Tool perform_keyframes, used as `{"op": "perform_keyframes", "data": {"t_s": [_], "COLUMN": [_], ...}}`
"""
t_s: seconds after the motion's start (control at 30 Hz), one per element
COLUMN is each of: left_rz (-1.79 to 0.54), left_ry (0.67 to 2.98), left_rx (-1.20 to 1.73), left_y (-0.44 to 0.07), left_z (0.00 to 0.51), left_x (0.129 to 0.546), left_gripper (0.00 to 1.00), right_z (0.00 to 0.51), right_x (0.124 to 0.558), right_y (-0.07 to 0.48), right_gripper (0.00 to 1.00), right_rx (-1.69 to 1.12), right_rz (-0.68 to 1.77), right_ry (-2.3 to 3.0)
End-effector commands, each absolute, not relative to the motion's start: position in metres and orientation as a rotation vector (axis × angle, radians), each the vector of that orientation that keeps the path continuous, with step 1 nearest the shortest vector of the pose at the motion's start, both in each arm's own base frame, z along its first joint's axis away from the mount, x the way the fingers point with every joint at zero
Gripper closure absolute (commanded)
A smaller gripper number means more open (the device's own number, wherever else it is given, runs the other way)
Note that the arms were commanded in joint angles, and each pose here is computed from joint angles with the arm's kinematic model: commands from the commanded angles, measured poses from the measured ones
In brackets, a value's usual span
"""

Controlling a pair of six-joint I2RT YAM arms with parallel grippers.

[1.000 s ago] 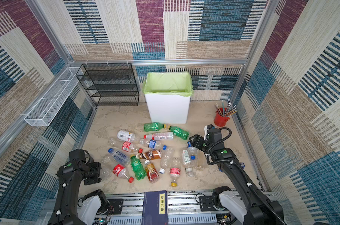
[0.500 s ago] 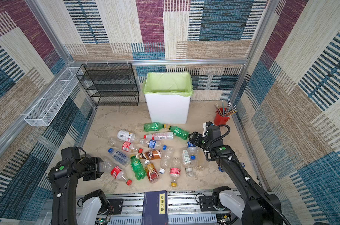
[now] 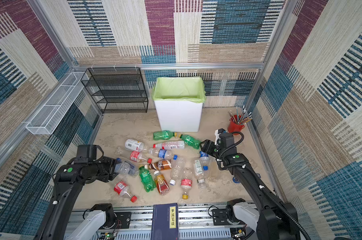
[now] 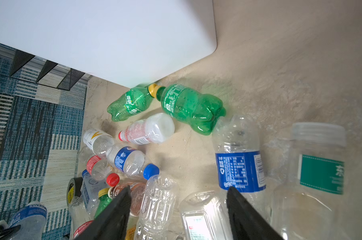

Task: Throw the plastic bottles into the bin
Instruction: 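Carry the blue-label bottle over the white bin and open left gripper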

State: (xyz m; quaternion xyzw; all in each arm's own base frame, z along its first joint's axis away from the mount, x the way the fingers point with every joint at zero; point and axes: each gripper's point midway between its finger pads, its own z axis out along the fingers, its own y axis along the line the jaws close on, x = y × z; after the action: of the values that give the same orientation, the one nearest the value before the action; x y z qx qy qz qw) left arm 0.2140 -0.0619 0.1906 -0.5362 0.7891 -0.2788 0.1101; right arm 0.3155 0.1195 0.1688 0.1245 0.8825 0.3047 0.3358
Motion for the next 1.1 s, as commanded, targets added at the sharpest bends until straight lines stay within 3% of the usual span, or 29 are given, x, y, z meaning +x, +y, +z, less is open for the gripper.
{"op": "perform_keyframes", "data": {"t_s": [0.0, 0.23, 0.47, 0.87, 1.07], "left_rz": [-0.794, -0.7, -0.701, -0.695, -0.733], "left_ry": [2.31, 2.324, 2.069, 1.672, 1.513], "left_rx": [-1.233, -0.639, -0.091, 0.212, 0.237], "left_y": [-0.079, -0.141, -0.207, -0.259, -0.288], "left_z": [0.221, 0.266, 0.313, 0.389, 0.454], "left_x": [0.258, 0.295, 0.31, 0.349, 0.4], "left_gripper": [0.56, 0.57, 0.53, 0.49, 0.5], "right_z": [0.178, 0.179, 0.182, 0.183, 0.186], "right_x": [0.32, 0.319, 0.317, 0.317, 0.317], "right_y": [0.124, 0.123, 0.122, 0.12, 0.119], "right_gripper": [0.26, 0.26, 0.26, 0.27, 0.27], "right_rx": [0.282, 0.265, 0.258, 0.26, 0.262], "right_rz": [0.81, 0.801, 0.799, 0.782, 0.778], "right_ry": [2.274, 2.27, 2.257, 2.254, 2.246]}}
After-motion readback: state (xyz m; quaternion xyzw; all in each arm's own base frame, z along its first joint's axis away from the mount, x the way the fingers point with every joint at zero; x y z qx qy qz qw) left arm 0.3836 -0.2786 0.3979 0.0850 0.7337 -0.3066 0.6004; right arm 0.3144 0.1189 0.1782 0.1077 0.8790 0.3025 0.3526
